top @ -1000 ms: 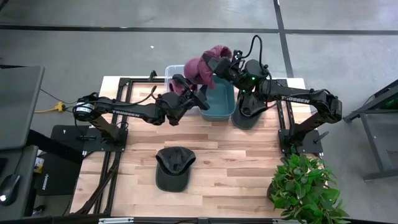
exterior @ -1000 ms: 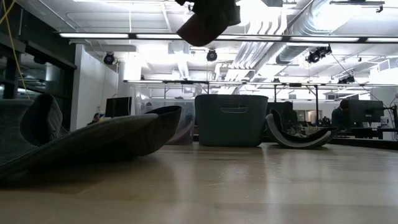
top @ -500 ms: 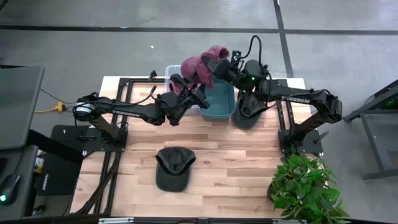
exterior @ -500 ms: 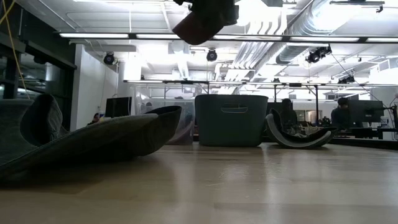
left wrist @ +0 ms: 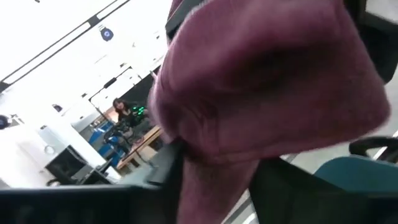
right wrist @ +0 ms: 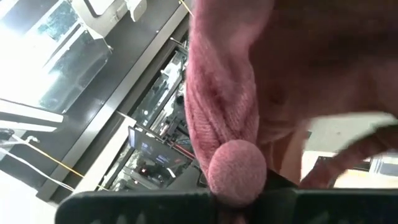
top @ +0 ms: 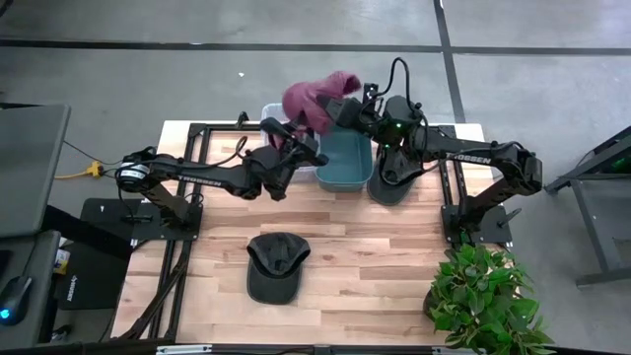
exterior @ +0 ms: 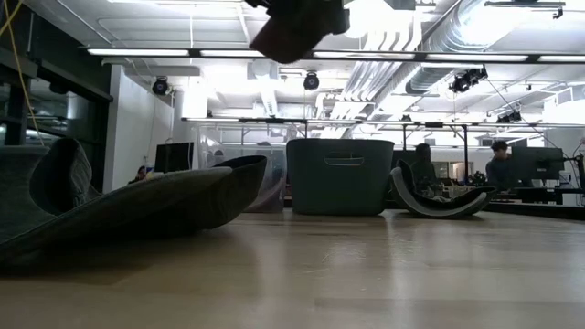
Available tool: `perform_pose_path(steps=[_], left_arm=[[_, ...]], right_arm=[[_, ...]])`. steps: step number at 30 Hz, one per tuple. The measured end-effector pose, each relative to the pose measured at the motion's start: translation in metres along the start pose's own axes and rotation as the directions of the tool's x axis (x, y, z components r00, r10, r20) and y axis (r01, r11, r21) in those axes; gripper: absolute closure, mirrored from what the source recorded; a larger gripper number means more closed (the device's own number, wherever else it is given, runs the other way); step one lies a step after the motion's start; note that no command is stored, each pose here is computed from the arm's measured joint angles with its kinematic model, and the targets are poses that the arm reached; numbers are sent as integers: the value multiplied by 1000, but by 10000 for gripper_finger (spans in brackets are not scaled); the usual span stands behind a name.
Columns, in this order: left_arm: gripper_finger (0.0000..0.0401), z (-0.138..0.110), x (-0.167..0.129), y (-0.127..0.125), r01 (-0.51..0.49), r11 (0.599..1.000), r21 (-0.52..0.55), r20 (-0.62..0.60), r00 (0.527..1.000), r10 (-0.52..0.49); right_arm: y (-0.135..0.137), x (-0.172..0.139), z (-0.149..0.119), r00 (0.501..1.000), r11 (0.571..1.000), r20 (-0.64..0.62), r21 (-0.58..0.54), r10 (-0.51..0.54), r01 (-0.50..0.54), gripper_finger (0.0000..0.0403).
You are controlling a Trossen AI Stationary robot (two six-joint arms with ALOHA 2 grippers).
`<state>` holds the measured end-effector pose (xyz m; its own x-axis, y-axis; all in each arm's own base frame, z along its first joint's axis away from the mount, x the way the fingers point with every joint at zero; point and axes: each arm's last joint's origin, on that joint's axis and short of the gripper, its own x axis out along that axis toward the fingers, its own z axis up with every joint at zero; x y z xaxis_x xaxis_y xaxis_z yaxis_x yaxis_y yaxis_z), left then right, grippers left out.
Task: Pick & Place hat
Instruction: Put the red cap into the transparent bin
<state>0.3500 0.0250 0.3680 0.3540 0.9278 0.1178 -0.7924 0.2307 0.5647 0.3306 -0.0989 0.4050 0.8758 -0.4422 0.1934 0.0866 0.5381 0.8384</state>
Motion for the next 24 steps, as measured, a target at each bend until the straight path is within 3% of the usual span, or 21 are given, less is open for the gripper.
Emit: perform_pose_path(steps=[5,15,19,24], left_arm=[[385,2,-7,-2,-6,998,65,-22,1000,7],[399,2,-11,-2,-15,1000,10,-39,999,15],[400,2,-11,-2,-17,1000,11,-42,999,17],[400,2,-11,-2,-21,1000,12,-48,999,22]], right_arm=[[0,0,-1,1000,1000,-13,-20,0,-1,403],[-1,1,3,991,991,-111,-104,75,-86,388],[-1,1,6,980,983,-159,-119,120,-140,341],[-3,0,7,963,977,-226,-124,145,-176,253]])
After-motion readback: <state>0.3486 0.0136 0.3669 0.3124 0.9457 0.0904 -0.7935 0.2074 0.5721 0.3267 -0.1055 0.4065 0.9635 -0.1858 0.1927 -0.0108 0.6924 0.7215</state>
